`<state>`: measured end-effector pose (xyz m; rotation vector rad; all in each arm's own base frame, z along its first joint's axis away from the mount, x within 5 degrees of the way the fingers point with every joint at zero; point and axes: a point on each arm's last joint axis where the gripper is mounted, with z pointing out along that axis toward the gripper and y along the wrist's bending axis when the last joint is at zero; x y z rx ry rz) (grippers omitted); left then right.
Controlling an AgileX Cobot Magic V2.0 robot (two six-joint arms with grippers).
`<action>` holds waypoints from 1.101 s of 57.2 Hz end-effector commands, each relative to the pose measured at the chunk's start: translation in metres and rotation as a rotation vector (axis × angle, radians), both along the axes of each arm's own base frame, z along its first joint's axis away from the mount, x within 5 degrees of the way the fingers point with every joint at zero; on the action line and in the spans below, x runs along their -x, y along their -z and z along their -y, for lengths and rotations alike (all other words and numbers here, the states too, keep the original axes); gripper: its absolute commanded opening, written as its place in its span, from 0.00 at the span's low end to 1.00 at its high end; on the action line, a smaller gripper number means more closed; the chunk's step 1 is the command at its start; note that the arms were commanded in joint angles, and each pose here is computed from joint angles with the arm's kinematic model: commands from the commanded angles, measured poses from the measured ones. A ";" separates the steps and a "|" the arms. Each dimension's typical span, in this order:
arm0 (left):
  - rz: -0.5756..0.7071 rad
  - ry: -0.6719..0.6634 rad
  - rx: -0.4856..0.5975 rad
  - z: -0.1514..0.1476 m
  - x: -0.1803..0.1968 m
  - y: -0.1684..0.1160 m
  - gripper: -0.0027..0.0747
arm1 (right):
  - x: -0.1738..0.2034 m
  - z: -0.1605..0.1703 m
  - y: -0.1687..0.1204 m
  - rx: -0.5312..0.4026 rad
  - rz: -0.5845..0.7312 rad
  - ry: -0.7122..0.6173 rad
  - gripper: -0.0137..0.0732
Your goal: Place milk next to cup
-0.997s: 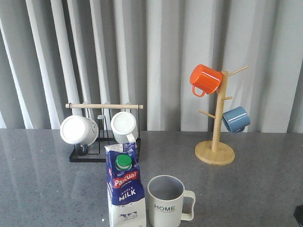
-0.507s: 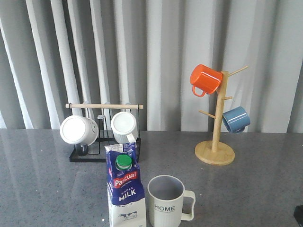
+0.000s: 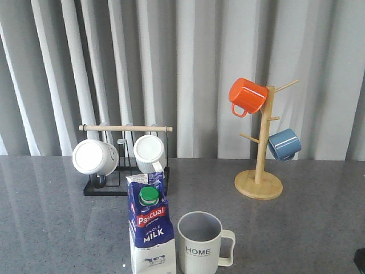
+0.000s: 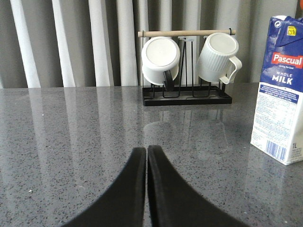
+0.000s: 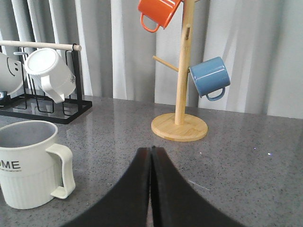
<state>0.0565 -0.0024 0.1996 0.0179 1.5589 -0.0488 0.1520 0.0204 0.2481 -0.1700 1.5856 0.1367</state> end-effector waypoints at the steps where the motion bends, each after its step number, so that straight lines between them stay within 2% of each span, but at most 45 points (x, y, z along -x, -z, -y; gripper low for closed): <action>1: 0.096 0.000 0.014 0.000 0.002 -0.012 0.02 | -0.002 -0.001 -0.017 -0.010 0.103 -0.012 0.15; 47: 0.091 0.000 0.014 0.000 0.002 -0.012 0.02 | -0.002 -0.001 -0.017 -0.010 0.103 -0.012 0.15; 55: 0.091 0.000 0.014 0.000 0.002 -0.012 0.02 | 0.009 0.001 -0.028 -0.013 0.167 0.007 0.15; 63: 0.091 0.000 0.014 0.000 0.002 -0.012 0.02 | 0.035 0.002 -0.036 0.098 0.270 0.023 0.15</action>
